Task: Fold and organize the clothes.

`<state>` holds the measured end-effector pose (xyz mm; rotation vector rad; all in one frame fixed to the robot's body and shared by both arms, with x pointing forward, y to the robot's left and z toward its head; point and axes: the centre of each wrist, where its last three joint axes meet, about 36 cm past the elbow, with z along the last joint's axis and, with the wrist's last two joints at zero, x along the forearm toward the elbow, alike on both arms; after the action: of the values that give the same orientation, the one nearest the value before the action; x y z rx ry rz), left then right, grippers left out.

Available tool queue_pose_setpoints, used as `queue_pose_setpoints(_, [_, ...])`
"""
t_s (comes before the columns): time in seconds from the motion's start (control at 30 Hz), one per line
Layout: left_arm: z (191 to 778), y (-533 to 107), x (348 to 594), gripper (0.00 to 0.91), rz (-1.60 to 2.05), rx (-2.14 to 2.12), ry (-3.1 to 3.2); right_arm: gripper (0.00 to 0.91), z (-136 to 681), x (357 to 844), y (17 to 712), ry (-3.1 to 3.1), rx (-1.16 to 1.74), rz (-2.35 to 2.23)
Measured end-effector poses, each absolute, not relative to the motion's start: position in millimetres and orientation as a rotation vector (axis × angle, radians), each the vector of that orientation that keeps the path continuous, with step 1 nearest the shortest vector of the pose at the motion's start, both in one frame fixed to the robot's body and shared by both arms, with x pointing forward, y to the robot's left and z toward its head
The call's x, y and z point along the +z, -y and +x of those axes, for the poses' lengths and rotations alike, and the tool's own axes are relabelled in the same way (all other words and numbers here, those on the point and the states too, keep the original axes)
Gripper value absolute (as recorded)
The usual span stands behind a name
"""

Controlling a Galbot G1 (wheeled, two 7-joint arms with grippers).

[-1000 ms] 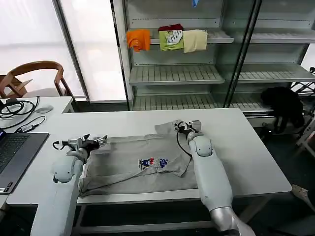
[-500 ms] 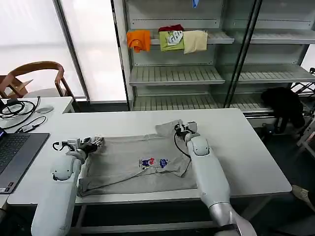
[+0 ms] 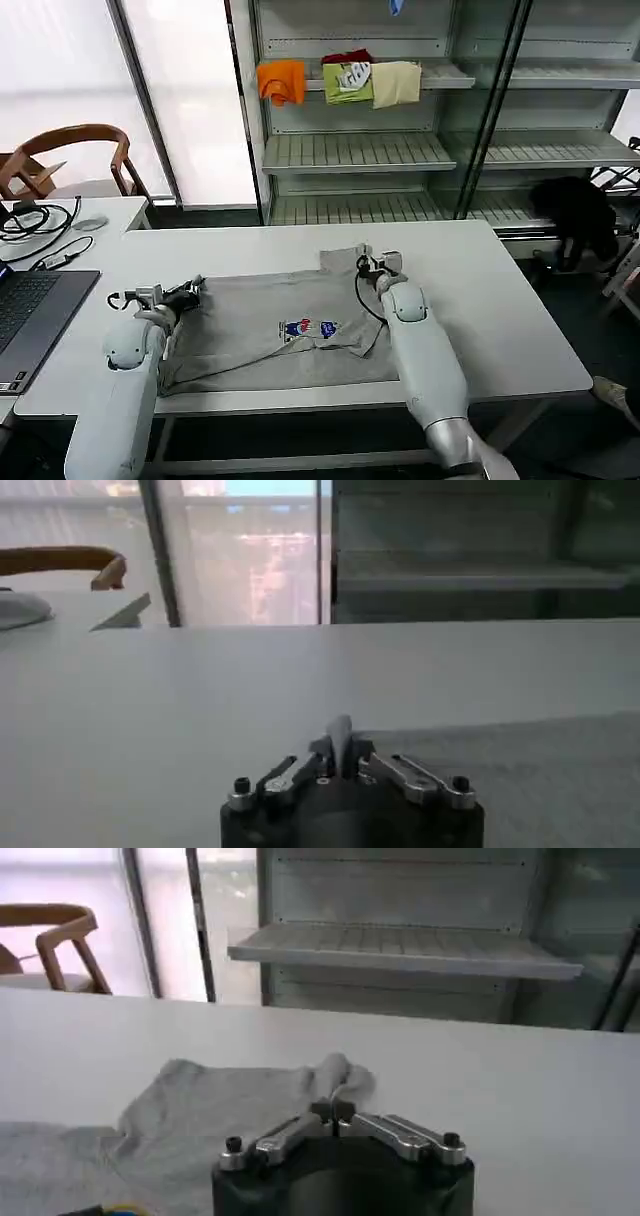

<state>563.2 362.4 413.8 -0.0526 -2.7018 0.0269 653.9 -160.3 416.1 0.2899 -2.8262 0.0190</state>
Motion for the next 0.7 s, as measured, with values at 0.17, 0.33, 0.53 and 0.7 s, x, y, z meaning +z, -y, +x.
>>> queue_pose_setpoints(0.17, [555.7,-363.7,423.2,0.000,-0.057,0.070,2.778,0.000,633.4,424.7,154.1,2.890,-0.039,0.306])
queue_pose_setpoints(0.33, [541.5,-367.6,429.8,0.000,-0.075,0.127,2.831,0.000,602.6,434.6,148.6,2.928,-0.107,0.342])
queue_pose_setpoints(0.53, [513.9,-375.8,434.6,0.000,-0.119,0.199,2.879,0.000,554.6,441.9,149.9,2.934,-0.217,0.372])
queue_pose_setpoints(0.7, [485.3,-385.1,434.3,0.000,-0.159,0.270,2.894,0.000,510.5,442.3,155.8,2.918,-0.293,0.381])
